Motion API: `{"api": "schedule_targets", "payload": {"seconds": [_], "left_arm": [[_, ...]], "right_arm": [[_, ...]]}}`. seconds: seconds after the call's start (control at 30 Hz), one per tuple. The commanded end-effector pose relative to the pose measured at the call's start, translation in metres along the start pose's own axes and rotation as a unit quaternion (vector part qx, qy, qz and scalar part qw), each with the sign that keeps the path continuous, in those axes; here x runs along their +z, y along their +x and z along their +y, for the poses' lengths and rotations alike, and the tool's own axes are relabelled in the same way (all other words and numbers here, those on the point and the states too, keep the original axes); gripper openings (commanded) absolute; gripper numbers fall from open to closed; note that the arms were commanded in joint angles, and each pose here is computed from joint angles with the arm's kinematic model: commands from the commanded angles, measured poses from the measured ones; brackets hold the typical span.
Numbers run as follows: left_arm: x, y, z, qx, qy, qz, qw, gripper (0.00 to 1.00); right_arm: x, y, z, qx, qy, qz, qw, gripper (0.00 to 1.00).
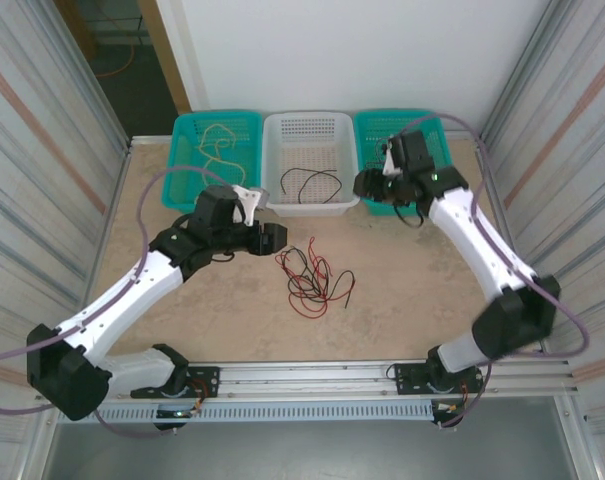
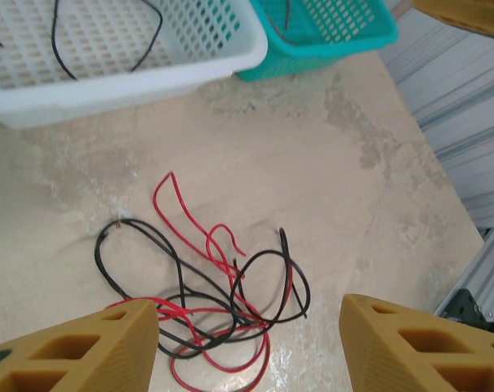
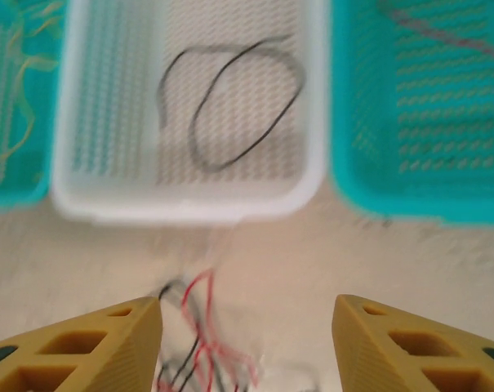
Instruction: Untangle the cables
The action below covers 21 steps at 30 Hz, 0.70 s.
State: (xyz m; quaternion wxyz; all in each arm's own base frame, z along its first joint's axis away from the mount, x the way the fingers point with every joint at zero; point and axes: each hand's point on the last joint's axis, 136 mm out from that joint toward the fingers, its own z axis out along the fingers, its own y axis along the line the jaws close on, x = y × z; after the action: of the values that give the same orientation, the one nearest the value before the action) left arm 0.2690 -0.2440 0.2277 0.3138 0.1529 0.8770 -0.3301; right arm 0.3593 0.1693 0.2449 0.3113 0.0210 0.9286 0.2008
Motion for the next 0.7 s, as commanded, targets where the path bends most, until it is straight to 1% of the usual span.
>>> {"api": "schedule_targets", "payload": {"seconds": [0.0, 0.07, 0.13, 0.2, 0.27, 0.4, 0.6, 0.67], "left_arm": [[0.009, 0.008, 0.001, -0.02, 0.017, 0.006, 1.0, 0.62], [0.018, 0.014, 0.006, -0.03, 0.015, 0.015, 0.999, 0.63], [0.026, 0.022, 0.012, -0.038, 0.008, 0.028, 0.999, 0.63], [0.033, 0.03, 0.019, -0.047, -0.002, 0.042, 0.998, 0.64], [0.038, 0.037, 0.023, -0.054, -0.005, 0.054, 0.997, 0.64], [0.044, 0.045, 0.024, -0.072, 0.004, 0.06, 0.996, 0.65], [0.056, 0.057, 0.021, -0.078, 0.019, 0.077, 0.994, 0.66], [0.06, 0.059, 0.018, -0.075, 0.021, 0.081, 0.994, 0.65]], "right_arm": [[-0.008, 0.048, 0.028, -0.026, -0.056, 0.011, 0.998, 0.58], [-0.006, 0.088, 0.035, -0.029, -0.066, 0.036, 0.997, 0.59], [-0.006, 0.117, 0.044, -0.032, -0.084, 0.056, 0.994, 0.59], [-0.009, 0.139, 0.054, -0.046, -0.097, 0.067, 0.992, 0.6], [-0.009, 0.155, 0.057, -0.057, -0.094, 0.076, 0.991, 0.61], [0.006, 0.171, 0.054, -0.056, -0.081, 0.095, 0.991, 0.59], [0.029, 0.172, 0.062, -0.062, -0.078, 0.11, 0.989, 0.47], [0.038, 0.174, 0.06, -0.066, -0.068, 0.113, 0.989, 0.44]]}}
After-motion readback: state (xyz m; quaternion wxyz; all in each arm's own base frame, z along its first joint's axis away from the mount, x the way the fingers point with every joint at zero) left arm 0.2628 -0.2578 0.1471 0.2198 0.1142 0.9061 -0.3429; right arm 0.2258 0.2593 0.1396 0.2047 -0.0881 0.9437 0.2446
